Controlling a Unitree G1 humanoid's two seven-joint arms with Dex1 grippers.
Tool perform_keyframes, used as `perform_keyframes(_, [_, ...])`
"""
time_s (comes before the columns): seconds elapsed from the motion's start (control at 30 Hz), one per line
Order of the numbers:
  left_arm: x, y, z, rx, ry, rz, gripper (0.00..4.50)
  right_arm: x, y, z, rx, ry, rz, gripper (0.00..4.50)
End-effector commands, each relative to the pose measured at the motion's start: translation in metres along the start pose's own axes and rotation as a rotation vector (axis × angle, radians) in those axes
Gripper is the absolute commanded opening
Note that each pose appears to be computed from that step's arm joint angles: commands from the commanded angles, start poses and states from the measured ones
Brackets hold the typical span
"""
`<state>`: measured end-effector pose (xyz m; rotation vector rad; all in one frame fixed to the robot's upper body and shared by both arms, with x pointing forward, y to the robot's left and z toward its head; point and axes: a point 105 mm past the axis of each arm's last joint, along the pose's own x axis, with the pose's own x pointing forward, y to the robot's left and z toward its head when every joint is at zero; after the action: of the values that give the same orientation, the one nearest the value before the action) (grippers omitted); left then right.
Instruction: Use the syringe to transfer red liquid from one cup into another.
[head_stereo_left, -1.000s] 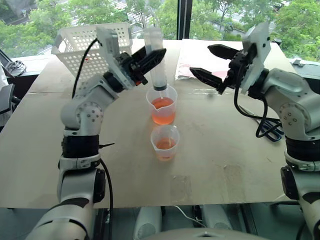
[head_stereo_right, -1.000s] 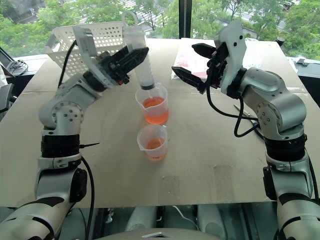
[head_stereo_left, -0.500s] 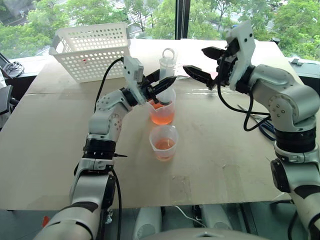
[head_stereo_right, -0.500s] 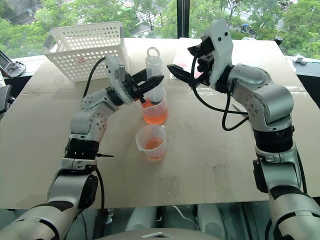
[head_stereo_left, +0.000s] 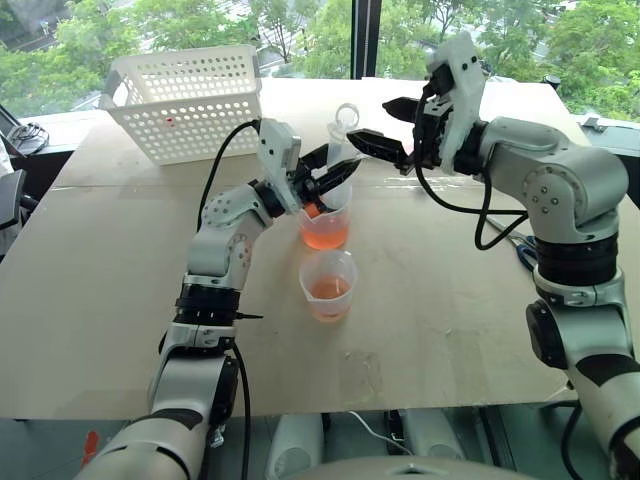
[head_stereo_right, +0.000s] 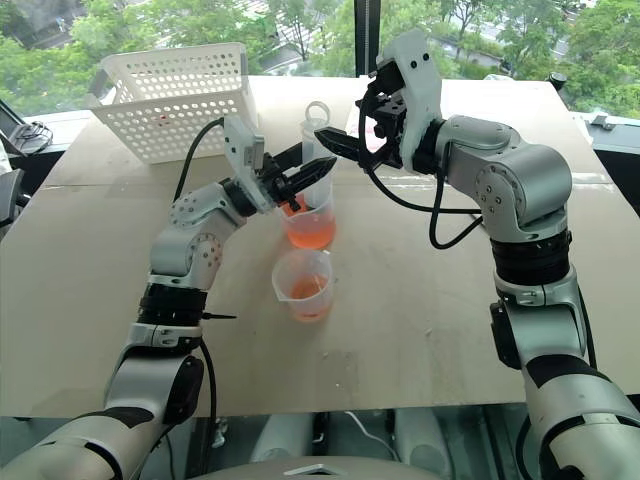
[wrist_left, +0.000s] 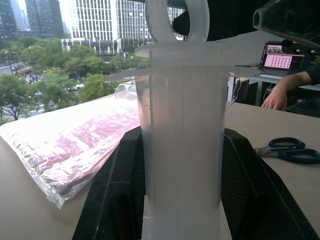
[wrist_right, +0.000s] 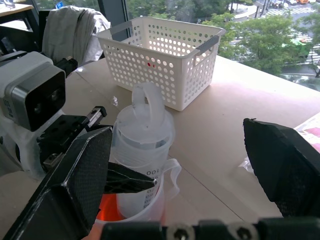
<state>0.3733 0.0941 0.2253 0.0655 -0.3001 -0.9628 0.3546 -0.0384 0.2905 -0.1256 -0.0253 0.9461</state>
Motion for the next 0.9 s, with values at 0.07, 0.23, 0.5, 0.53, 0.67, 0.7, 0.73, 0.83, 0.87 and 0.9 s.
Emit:
perform_keyframes(0.07, [0.002, -0.002, 0.014, 0.058, -0.035, -0.012, 1.38, 0.001, 0.005, 0.021, -0.036, -0.052, 0.012, 3.11])
perform_keyframes(0.23, [0.000, -0.003, 0.013, 0.064, -0.035, -0.015, 1.38, 0.008, 0.002, 0.022, -0.038, -0.052, -0.007, 2.76])
perform_keyframes(0.5, [-0.002, -0.004, 0.012, 0.073, -0.036, -0.011, 1.38, 0.014, 0.001, 0.022, -0.045, -0.044, -0.012, 2.22])
perform_keyframes(0.53, [-0.002, -0.004, 0.012, 0.078, -0.033, -0.013, 1.38, 0.015, 0.000, 0.022, -0.047, -0.046, -0.014, 1.90])
perform_keyframes(0.67, [-0.003, -0.006, 0.009, 0.083, -0.028, -0.017, 1.38, 0.017, 0.003, 0.024, -0.055, -0.047, -0.005, 0.11])
perform_keyframes(0.7, [-0.003, -0.006, 0.009, 0.082, -0.028, -0.018, 1.38, 0.017, 0.004, 0.024, -0.058, -0.047, -0.001, 0.04])
perform_keyframes(0.73, [-0.004, -0.007, 0.008, 0.081, -0.027, -0.019, 1.38, 0.018, 0.005, 0.024, -0.061, -0.049, 0.002, 0.04])
perform_keyframes(0.83, [-0.005, -0.007, 0.005, 0.074, -0.023, -0.019, 1.38, 0.020, 0.007, 0.028, -0.067, -0.065, 0.004, 0.04])
perform_keyframes(0.87, [-0.006, -0.007, 0.005, 0.072, -0.021, -0.018, 1.38, 0.021, 0.007, 0.030, -0.070, -0.073, 0.002, 0.04])
perform_keyframes(0.9, [-0.006, -0.007, 0.004, 0.067, -0.020, -0.018, 1.38, 0.021, 0.007, 0.032, -0.072, -0.081, 0.000, 0.04])
